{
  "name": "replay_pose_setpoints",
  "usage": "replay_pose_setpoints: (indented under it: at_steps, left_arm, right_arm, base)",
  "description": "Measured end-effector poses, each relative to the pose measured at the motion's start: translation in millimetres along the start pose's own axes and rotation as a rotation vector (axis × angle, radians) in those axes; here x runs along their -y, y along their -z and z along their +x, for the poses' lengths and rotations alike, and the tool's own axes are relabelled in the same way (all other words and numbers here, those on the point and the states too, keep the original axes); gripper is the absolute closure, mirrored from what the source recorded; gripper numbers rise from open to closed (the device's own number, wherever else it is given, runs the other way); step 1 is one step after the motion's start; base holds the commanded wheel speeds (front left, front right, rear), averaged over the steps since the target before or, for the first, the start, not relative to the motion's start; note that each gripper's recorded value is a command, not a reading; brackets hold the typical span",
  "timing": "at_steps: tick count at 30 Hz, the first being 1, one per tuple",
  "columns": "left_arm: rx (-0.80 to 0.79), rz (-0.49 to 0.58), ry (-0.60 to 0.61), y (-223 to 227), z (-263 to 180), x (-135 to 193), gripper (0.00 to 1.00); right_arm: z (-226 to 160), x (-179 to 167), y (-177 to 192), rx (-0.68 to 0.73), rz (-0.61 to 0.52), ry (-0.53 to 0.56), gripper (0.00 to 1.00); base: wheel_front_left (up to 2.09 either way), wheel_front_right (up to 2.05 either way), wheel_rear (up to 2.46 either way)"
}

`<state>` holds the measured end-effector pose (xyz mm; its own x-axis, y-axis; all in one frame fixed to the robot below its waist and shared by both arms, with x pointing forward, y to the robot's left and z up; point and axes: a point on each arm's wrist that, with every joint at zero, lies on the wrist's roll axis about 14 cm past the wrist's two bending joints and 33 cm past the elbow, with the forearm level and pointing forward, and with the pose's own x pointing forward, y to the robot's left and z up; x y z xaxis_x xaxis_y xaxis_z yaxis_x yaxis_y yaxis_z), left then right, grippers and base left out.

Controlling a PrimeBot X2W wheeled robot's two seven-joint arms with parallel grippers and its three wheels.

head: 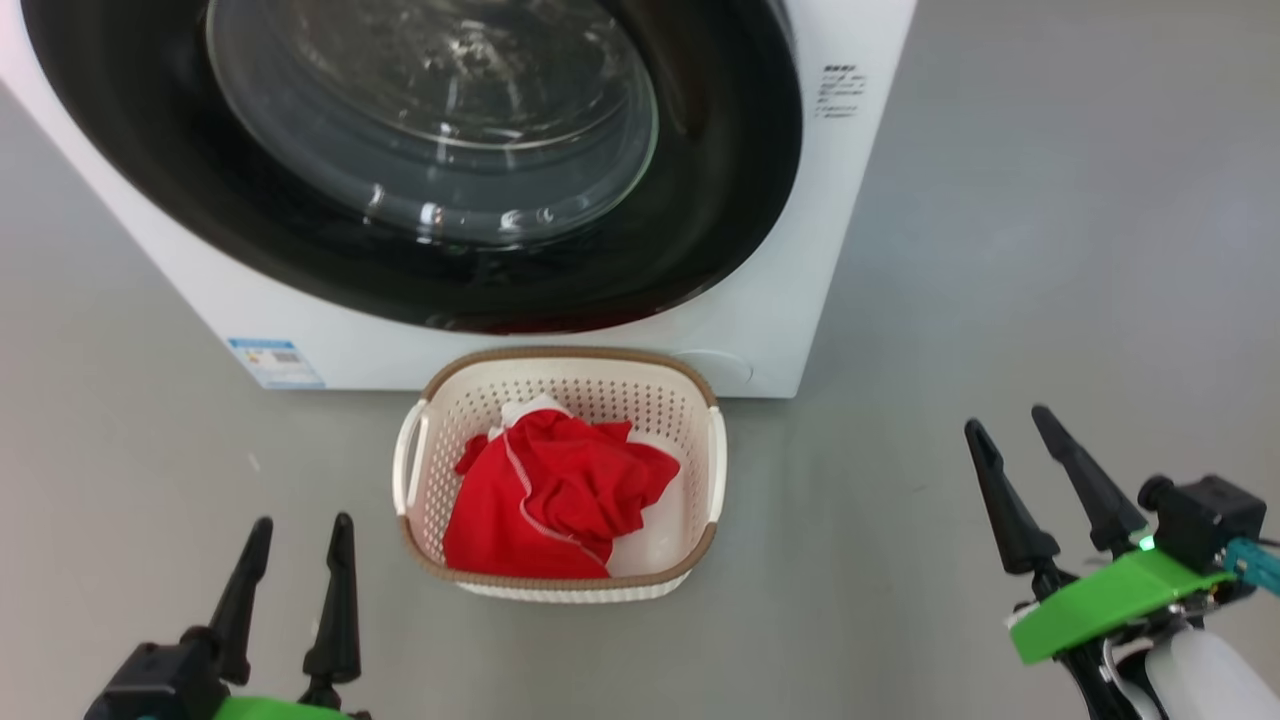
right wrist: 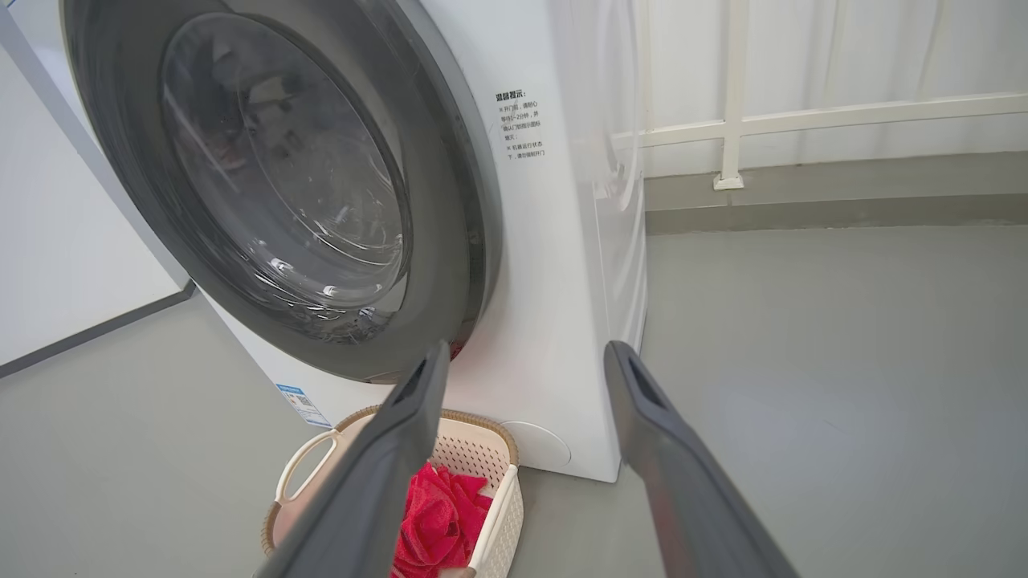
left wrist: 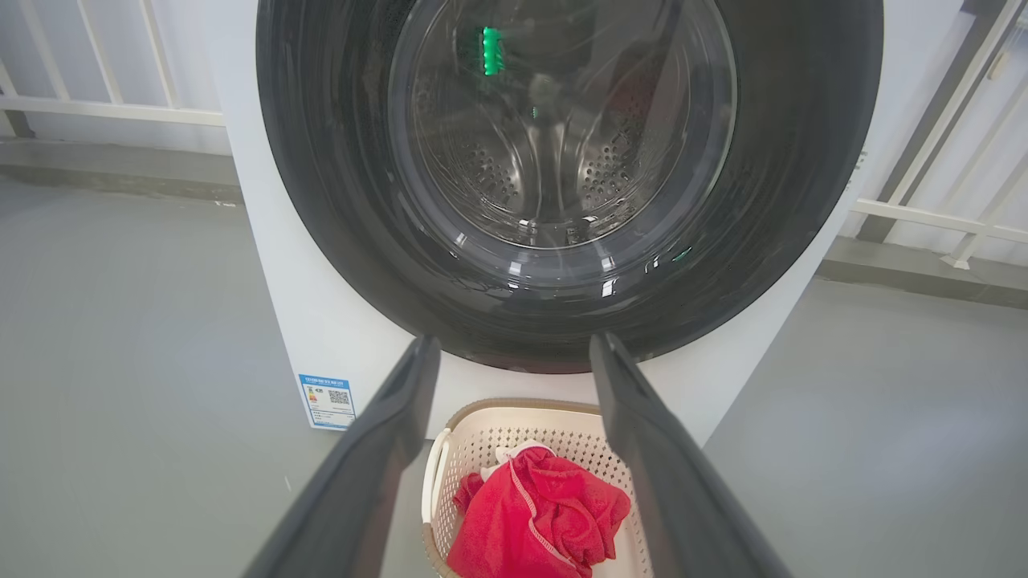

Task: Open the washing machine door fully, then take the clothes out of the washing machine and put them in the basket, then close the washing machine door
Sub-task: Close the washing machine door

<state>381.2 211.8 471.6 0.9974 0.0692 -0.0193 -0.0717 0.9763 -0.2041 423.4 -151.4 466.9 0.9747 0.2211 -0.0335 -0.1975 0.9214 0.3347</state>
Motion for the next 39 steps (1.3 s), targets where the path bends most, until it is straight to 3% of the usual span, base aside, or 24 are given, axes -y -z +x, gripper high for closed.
replay_pose_setpoints:
  at_steps: [21,39]
  left_arm:
    - [0.003,0.028,0.050,-3.7,-23.8,8.8,0.00]
    - [0.014,0.045,0.058,-7.5,-27.9,9.6,0.00]
  right_arm:
    - [-89.2,43.3,-4.0,0.025,0.006,0.188,0.00]
    - [-114.9,56.8,-7.3,0.046,0.005,0.250,0.00]
  base:
    - [0.00,0.00,0.00]
    - [0.00,0.00,0.00]
